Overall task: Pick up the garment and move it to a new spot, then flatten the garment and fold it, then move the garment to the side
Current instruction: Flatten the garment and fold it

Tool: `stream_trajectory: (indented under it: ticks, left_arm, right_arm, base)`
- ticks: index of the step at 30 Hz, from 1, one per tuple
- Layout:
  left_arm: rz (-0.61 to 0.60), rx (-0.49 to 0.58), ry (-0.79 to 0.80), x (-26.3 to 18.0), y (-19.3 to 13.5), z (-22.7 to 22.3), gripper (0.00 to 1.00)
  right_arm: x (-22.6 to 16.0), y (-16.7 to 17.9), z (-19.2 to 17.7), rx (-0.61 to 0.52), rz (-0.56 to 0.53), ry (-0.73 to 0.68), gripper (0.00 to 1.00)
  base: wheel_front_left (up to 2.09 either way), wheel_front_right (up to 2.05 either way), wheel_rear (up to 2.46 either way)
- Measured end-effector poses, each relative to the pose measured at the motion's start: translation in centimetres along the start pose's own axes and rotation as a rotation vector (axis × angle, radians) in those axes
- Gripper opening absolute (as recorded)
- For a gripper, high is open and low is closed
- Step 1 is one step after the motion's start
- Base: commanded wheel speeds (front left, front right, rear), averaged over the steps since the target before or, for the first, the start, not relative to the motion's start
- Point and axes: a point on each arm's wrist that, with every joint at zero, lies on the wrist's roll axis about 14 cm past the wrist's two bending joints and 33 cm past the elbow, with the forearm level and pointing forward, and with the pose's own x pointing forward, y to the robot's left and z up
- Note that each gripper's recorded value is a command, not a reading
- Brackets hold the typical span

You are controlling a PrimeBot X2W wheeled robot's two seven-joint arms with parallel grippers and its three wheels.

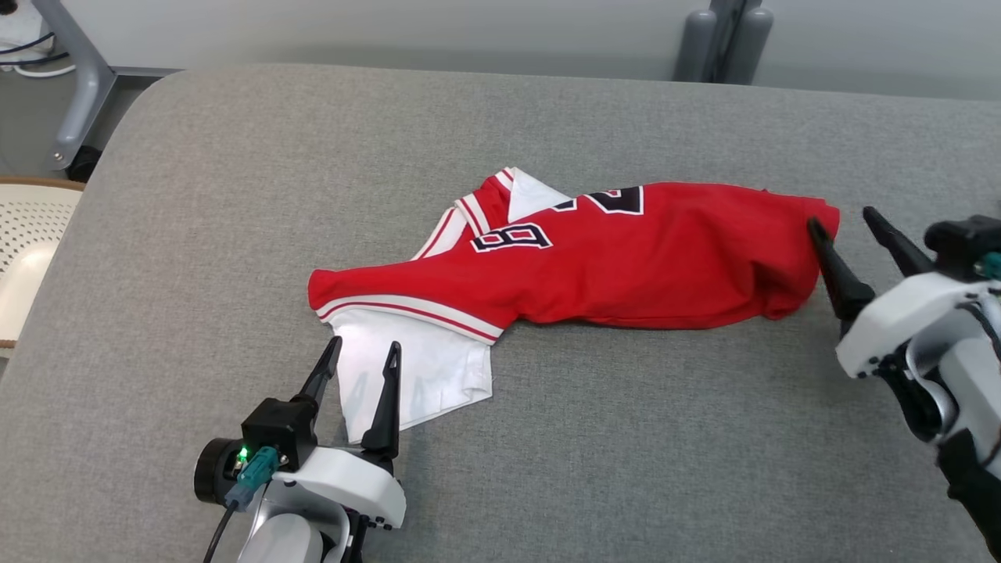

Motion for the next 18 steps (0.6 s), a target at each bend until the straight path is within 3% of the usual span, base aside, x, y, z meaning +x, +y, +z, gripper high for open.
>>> stream_trajectory:
  ticks: [6,11,18]
  left_arm:
    - [-0.022,-0.003,-0.007,0.2,-0.8,0.2,1.00]
    - [-0.031,-0.002,-0.005,0.4,-1.1,0.1,1.00]
    - [-0.034,0.002,0.009,0.4,-1.0,-0.4,1.00]
  right_arm:
    - [-3.7,-1.3,-2.1,0.009,-0.052,-0.014,1.00]
    - [-5.9,0.9,-4.9,0.026,-0.028,0.013,1.00]
    - [-5.1,3.1,-5.5,-0.003,0.027,0.025,1.00]
  base:
    - [0.00,0.00,0.00]
    - [0.00,0.00,0.00]
    - [0.00,0.00,0.00]
